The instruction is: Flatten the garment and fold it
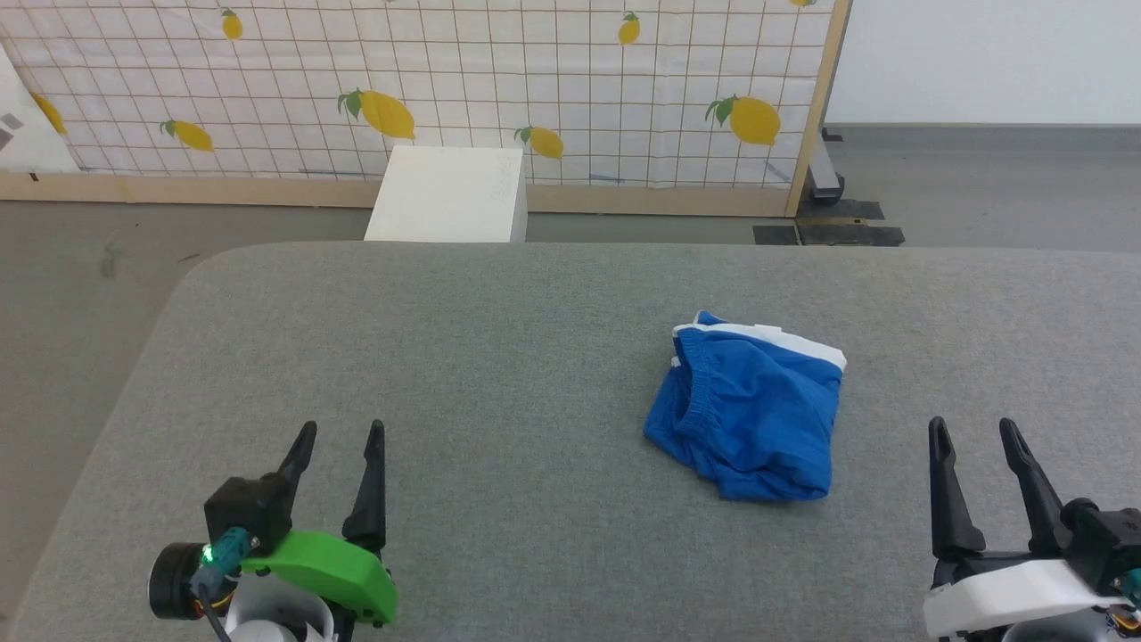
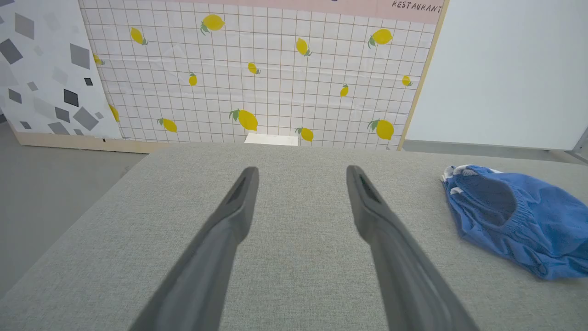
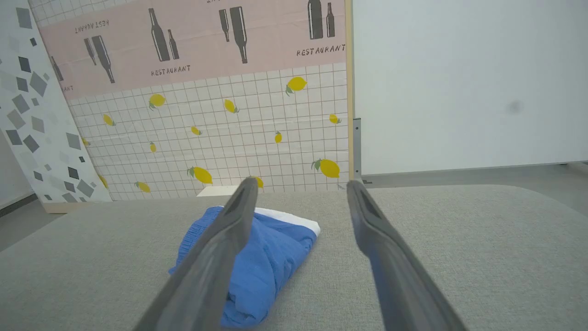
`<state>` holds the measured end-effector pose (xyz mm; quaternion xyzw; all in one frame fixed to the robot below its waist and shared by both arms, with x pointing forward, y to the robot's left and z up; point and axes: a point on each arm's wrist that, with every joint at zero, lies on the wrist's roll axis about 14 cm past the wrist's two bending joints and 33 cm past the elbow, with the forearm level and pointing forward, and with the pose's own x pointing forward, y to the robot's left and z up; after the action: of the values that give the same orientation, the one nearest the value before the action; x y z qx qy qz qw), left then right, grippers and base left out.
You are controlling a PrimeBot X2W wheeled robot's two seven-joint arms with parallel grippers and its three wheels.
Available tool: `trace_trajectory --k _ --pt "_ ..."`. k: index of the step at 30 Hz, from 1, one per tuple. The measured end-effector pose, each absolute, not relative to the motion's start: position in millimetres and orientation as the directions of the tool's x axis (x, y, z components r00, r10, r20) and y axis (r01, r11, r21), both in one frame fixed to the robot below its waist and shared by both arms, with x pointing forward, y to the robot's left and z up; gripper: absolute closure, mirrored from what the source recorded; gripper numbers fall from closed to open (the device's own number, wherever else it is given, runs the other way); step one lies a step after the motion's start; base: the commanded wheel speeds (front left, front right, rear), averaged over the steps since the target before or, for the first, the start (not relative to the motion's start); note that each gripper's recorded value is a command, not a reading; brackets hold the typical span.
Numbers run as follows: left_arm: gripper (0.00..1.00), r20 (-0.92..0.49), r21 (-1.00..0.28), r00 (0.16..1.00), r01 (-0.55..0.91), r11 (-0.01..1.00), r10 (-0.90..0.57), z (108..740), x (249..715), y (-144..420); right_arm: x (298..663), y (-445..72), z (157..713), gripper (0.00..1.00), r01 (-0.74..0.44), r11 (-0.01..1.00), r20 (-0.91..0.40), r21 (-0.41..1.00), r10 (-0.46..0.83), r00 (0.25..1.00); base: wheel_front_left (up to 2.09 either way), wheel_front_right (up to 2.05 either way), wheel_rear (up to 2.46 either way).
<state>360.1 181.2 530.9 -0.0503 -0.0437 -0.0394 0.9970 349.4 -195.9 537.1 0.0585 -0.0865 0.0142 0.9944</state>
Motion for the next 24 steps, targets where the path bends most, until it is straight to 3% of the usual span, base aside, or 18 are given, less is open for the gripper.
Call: trace_trajectory --k 24 --pt "0.0 0.033 -0.083 0.997 0.074 0.994 -0.072 510.3 358.9 180.5 353.4 -190.8 516.7 0.0 -0.041 0.993 0.081 0.112 0.032 0.996 0.0 0.0 0.0"
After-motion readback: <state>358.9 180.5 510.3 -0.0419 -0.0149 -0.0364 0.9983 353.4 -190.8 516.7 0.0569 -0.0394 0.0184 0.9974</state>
